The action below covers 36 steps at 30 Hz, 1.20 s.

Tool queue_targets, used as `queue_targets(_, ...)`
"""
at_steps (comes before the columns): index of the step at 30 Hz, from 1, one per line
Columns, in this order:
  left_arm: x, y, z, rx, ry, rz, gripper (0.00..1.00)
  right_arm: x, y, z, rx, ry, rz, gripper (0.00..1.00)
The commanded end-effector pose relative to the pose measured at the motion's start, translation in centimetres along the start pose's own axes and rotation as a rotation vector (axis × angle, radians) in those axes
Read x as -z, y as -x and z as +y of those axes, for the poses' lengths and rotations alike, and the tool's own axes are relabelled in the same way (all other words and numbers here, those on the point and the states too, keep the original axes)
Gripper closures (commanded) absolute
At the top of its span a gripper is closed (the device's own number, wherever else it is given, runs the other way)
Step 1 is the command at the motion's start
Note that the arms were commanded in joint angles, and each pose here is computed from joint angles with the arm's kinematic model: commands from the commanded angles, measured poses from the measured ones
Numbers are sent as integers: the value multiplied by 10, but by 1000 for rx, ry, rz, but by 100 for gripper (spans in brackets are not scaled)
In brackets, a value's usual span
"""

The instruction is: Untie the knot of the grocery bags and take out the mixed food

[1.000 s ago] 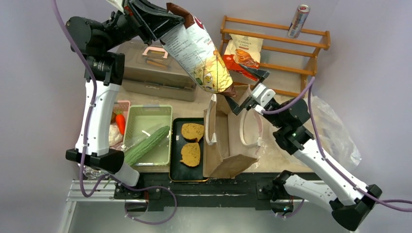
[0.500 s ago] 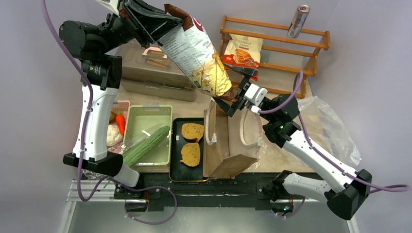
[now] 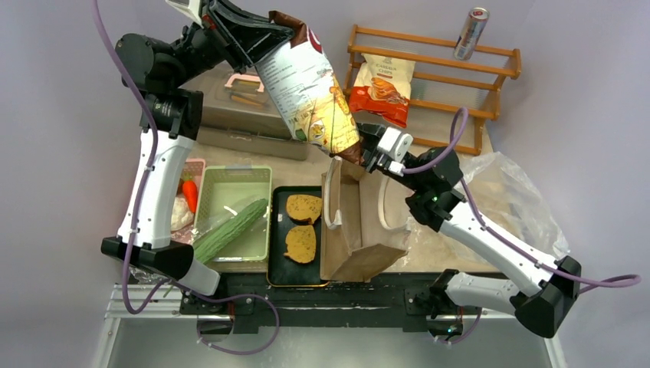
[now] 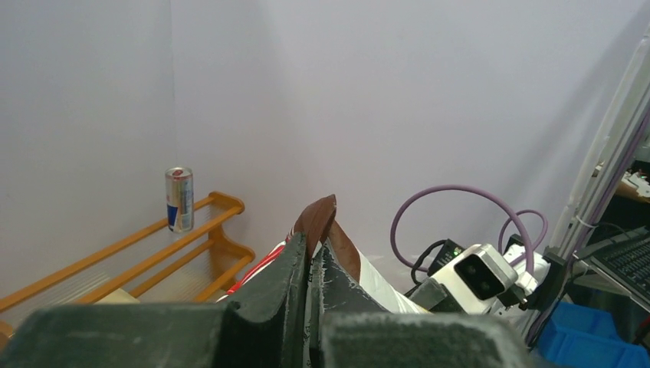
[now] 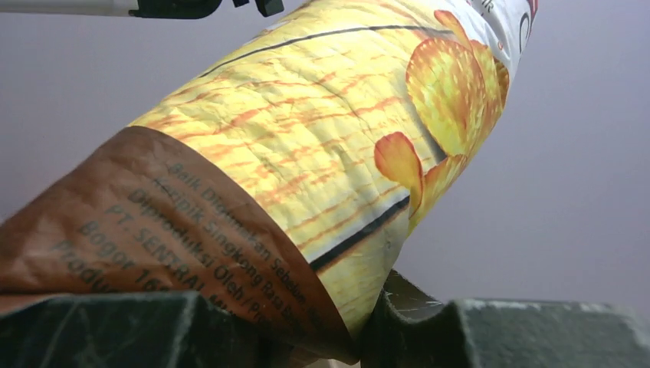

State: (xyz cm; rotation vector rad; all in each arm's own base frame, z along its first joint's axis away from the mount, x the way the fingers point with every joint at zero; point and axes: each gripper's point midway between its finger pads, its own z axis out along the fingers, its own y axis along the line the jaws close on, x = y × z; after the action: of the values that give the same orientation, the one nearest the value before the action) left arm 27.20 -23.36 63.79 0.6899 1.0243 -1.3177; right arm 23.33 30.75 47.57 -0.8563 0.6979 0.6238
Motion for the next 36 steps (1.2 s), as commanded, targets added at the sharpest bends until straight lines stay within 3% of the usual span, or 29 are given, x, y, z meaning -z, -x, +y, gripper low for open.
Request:
queue_targets(1, 2, -1, -4, -31, -9, -3, 100, 5, 70, -33, 76, -113, -128, 95)
queue_targets(2, 2, -4, -2, -29, -6, 1, 100, 6, 69, -34, 81, -118, -114, 100)
queue_targets(4, 4, -8, 5, -26, 14, 4, 100, 9, 67, -37, 90, -131, -84, 100)
queue_targets(5, 5, -8, 8, -23, 30, 0, 87, 11, 67, -38, 100, -135, -72, 100)
queue_targets(9, 10, -12, 22, -29, 91, 5, 3, 25, 60, -42, 139, -161, 5, 100)
queue_targets(15, 31, -15, 42, -70, 186, 32, 0, 49, 39, -66, 219, -249, 245, 100)
queue_targets(22, 50, -39, 50, -87, 230, 87, 0, 109, -7, -104, 408, -301, 705, 100)
queue_targets(36, 56, -51, 51, -48, 236, 89, 0, 210, -82, -157, 433, -299, 1296, 100)
